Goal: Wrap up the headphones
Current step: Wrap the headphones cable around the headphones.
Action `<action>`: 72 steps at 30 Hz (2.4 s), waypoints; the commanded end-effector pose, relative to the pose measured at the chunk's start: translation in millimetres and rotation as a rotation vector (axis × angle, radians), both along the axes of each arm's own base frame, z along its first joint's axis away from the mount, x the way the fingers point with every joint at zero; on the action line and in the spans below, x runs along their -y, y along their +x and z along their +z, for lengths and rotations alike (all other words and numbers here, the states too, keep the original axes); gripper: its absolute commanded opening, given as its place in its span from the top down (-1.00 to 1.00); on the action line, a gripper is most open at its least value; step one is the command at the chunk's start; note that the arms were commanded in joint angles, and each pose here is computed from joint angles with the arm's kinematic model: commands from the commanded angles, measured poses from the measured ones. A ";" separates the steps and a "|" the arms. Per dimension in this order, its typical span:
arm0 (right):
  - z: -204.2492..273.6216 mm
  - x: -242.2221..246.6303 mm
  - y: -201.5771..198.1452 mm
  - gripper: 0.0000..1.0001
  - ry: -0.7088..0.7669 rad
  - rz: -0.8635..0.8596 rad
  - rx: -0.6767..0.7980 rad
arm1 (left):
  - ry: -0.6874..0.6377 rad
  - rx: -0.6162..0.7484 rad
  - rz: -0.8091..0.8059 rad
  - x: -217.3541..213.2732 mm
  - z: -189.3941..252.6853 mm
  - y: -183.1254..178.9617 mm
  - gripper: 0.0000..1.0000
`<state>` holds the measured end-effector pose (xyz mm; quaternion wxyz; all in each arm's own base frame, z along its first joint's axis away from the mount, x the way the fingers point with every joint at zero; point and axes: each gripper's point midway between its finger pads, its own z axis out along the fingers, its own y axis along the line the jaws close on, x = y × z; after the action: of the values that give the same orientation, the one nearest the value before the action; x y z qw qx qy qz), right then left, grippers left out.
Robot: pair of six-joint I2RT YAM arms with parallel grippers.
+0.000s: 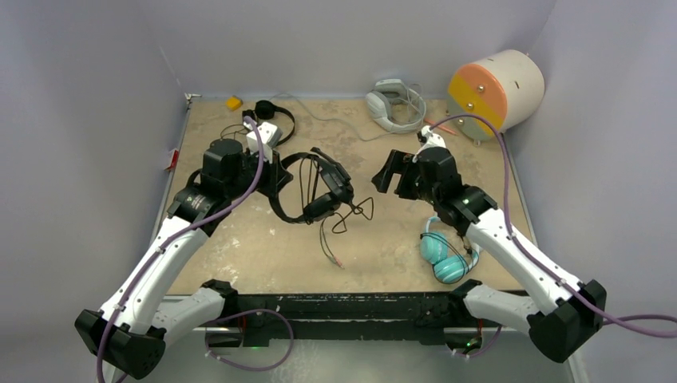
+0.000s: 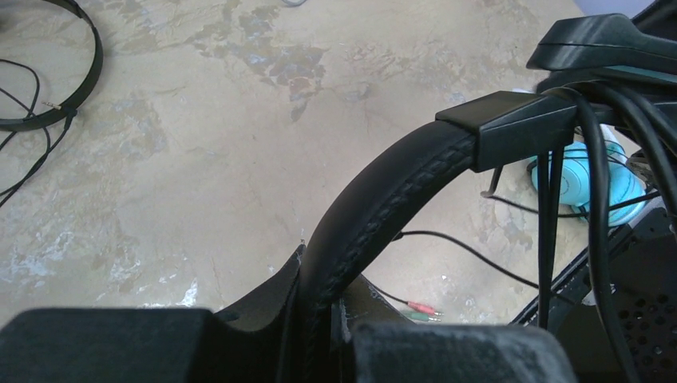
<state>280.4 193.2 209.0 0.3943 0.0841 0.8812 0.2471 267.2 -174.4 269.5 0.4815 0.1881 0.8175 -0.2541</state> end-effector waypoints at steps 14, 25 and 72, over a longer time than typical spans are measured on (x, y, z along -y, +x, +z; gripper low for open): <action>104.8 -45.2 -99.6 -0.24 -0.017 0.920 0.733 | -0.015 0.049 0.011 -1.8 18.6 3.9 1.00; 109.6 -67.7 -99.8 0.19 0.041 1.059 0.770 | -0.029 0.044 0.002 -0.4 23.1 0.3 1.00; -2.8 -121.2 -54.4 -0.89 0.307 0.650 0.376 | -0.073 0.043 0.227 -11.9 95.1 44.5 1.00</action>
<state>219.8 291.8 191.5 0.3874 -0.2167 0.7581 0.4777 308.3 -159.2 335.2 0.5016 0.0830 0.8365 -0.2043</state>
